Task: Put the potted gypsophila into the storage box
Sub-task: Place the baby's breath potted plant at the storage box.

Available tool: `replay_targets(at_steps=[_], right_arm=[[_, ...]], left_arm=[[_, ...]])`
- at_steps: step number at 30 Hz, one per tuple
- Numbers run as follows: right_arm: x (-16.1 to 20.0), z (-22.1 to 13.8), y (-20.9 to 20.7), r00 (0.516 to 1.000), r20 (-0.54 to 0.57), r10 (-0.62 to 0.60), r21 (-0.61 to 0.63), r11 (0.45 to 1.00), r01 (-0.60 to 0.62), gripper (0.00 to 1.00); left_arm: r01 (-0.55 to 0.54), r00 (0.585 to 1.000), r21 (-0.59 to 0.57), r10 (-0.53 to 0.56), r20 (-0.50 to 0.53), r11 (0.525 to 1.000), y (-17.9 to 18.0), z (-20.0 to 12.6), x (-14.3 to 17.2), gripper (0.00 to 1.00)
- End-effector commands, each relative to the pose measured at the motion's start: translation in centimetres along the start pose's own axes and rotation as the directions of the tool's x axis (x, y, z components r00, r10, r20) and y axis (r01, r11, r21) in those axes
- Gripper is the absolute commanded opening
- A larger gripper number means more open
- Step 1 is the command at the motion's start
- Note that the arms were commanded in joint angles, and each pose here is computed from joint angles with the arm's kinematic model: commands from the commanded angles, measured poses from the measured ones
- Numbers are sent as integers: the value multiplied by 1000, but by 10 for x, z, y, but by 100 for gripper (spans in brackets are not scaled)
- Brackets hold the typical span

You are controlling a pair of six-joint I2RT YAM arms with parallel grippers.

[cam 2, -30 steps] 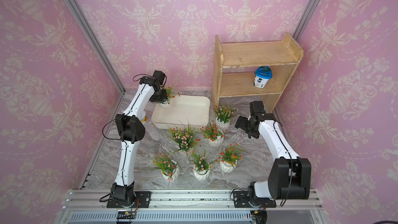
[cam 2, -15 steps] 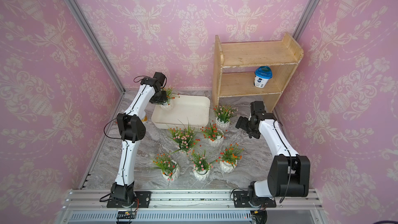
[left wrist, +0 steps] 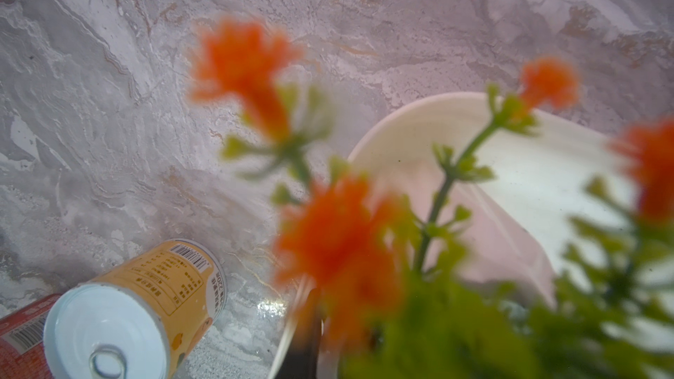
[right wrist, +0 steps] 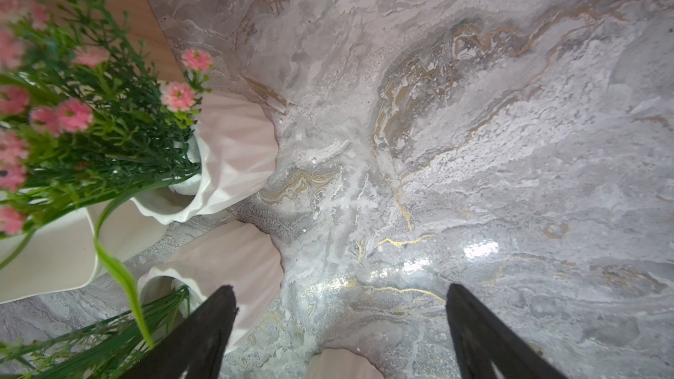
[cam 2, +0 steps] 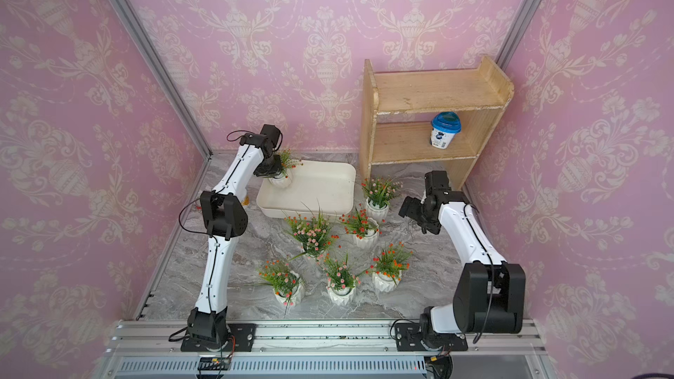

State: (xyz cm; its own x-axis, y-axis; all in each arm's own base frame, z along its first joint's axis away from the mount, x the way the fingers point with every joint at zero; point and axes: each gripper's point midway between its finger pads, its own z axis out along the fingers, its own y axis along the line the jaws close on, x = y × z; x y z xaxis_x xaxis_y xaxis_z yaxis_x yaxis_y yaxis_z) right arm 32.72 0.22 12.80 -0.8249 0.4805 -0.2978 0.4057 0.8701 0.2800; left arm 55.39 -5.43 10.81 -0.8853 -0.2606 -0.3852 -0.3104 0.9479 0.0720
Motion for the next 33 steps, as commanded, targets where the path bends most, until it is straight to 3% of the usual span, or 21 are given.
replay_targets(at_steps=[1, 13, 33], right_arm=[[2, 4, -2, 1000, -14, 1, 0, 1000, -1, 93], [4, 5, -5, 1000, -20, 2, 9, 1000, -2, 93], [10, 2, -8, 1000, -24, 7, 12, 1000, -7, 94]], left_arm=[[65, 994, 9, -66, 89, 998, 4, -14, -24, 0], [104, 991, 53, -108, 83, 993, -6, -3, -25, 0], [110, 990, 80, -117, 85, 991, -12, -3, -28, 19]])
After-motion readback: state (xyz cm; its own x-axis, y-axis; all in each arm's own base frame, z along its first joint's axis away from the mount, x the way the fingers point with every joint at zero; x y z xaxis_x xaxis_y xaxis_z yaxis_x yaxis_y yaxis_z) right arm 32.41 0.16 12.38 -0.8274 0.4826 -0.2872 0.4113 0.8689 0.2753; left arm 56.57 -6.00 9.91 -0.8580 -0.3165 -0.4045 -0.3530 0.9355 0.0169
